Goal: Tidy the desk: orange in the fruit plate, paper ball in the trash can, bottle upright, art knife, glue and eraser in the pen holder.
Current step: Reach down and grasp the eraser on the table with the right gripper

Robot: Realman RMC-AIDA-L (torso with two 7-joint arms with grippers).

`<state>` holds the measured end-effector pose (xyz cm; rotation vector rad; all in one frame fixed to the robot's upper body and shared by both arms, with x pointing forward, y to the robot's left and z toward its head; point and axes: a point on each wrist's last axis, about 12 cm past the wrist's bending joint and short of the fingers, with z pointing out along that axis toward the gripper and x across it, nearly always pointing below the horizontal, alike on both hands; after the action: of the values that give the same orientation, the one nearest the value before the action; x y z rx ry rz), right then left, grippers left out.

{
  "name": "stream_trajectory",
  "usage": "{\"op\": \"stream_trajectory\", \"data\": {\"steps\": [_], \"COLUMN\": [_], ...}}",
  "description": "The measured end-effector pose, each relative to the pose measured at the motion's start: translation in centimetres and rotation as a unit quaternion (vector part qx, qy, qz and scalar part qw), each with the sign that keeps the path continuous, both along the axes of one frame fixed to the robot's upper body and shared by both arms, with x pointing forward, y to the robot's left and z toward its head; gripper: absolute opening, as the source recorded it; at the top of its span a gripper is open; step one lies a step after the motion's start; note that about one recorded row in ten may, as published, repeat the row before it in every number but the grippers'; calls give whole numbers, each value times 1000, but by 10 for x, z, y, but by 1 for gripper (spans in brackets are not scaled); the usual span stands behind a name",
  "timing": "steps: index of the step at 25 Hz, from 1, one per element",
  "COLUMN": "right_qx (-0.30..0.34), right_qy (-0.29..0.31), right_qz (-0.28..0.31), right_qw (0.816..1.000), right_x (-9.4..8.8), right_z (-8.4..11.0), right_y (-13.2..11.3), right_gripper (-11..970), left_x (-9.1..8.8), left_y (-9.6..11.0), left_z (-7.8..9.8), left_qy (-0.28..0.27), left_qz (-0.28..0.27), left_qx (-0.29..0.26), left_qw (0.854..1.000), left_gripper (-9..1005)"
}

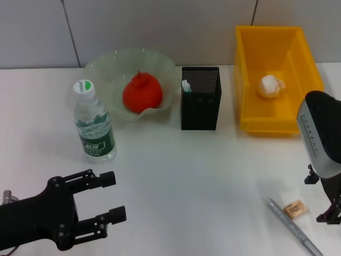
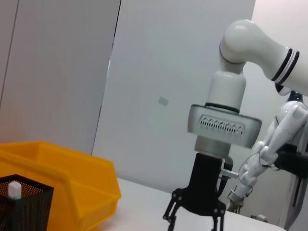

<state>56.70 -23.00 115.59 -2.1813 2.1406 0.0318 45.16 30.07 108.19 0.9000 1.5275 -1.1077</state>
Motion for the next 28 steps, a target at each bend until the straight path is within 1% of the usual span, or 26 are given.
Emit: {"op": "stream_trajectory", "data": {"steps": [5, 9, 19, 28], "right_qx": [2, 8, 13, 7], "right_qy": [-7, 8, 2, -3], "right_qz": [-1, -1, 4, 9], "right_qw": [1000, 1000, 1000, 1000], "right_x": [6, 8, 10, 11], "right_z": [-9, -17, -23, -25], "right_y": [2, 8, 15, 19], "right_gripper": [834, 834, 834, 834], "left_x": [0, 1, 2, 1], "left_y": [-3, -4, -3, -3], "left_z": [-2, -2, -1, -2], "left_qy": [4, 3, 1, 3], "left_qz": [-3, -4, -6, -5], "left_qx": [-7, -7, -6, -7], "left_qw": [1000, 1000, 1000, 1000], "left_gripper": [704, 704, 704, 704]}}
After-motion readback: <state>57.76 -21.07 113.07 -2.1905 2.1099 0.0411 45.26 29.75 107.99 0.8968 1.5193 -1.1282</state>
